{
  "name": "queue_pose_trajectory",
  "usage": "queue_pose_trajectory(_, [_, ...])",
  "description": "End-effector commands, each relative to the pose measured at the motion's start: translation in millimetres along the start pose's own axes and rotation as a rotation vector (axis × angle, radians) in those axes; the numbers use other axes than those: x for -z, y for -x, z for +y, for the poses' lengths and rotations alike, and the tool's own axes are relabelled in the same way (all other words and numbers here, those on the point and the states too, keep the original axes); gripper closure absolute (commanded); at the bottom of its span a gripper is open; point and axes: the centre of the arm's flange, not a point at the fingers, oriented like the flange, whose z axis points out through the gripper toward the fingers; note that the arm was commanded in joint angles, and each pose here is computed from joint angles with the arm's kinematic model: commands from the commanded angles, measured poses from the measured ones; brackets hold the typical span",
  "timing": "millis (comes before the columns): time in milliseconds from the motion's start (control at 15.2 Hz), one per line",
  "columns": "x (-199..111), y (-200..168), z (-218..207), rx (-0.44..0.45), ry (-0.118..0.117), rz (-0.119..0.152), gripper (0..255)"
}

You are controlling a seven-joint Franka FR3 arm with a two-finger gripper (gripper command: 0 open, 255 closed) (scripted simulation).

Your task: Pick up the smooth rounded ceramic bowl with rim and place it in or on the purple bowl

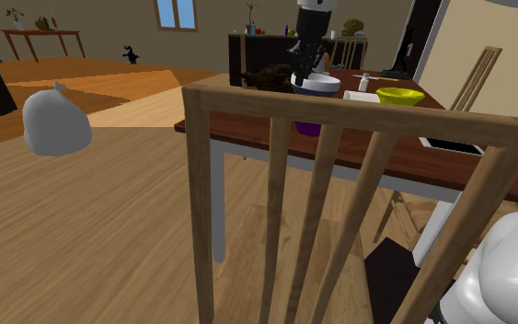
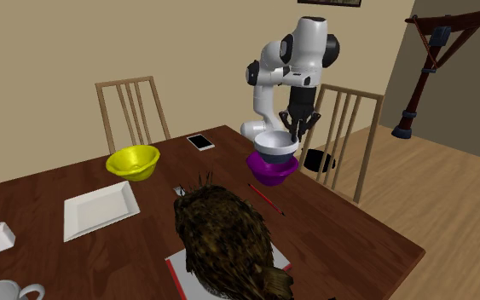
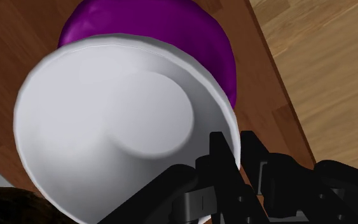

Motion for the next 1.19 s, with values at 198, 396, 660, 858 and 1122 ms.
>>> queue_pose_trajectory(198, [0,0,0,0.000,0.000,0.001,0])
queue_pose_trajectory(396, [0,0,0,0.000,0.000,0.000,0])
queue_pose_trajectory(660, [50,0,0,0.000,0.000,0.001,0])
queue_pose_trajectory(858, [50,0,0,0.000,0.000,0.001,0])
queue_pose_trajectory(1122, [50,0,0,0.000,0.000,0.001,0])
